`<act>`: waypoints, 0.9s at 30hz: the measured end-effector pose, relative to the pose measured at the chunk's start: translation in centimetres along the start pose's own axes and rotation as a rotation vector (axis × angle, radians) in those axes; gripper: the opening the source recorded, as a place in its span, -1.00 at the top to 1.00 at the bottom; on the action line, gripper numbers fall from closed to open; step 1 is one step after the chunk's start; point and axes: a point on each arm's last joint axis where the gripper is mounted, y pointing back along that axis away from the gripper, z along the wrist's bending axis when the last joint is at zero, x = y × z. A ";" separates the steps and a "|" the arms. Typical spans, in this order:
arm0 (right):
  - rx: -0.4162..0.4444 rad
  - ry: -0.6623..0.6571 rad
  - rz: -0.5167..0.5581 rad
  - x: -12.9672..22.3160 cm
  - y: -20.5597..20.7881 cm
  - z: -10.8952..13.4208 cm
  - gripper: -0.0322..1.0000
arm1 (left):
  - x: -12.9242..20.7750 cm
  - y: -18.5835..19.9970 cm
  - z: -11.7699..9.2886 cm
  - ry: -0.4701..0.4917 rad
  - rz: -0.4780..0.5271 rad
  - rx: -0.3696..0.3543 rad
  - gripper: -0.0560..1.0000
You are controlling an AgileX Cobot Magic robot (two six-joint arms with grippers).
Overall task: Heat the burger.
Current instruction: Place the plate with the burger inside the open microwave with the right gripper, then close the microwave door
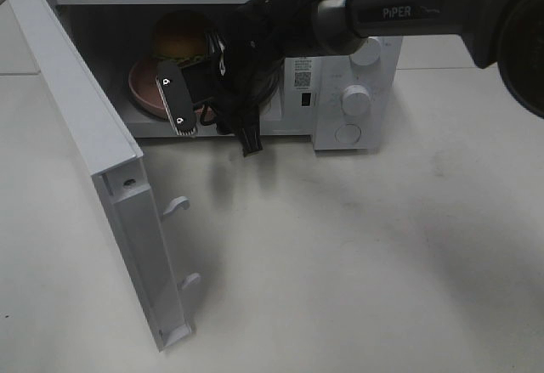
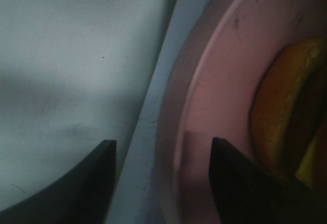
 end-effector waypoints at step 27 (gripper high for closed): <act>-0.048 -0.107 -0.028 1.7 5.6 6.4 -0.33 | 0.0 0.0 0.0 0.000 0.000 0.000 -0.99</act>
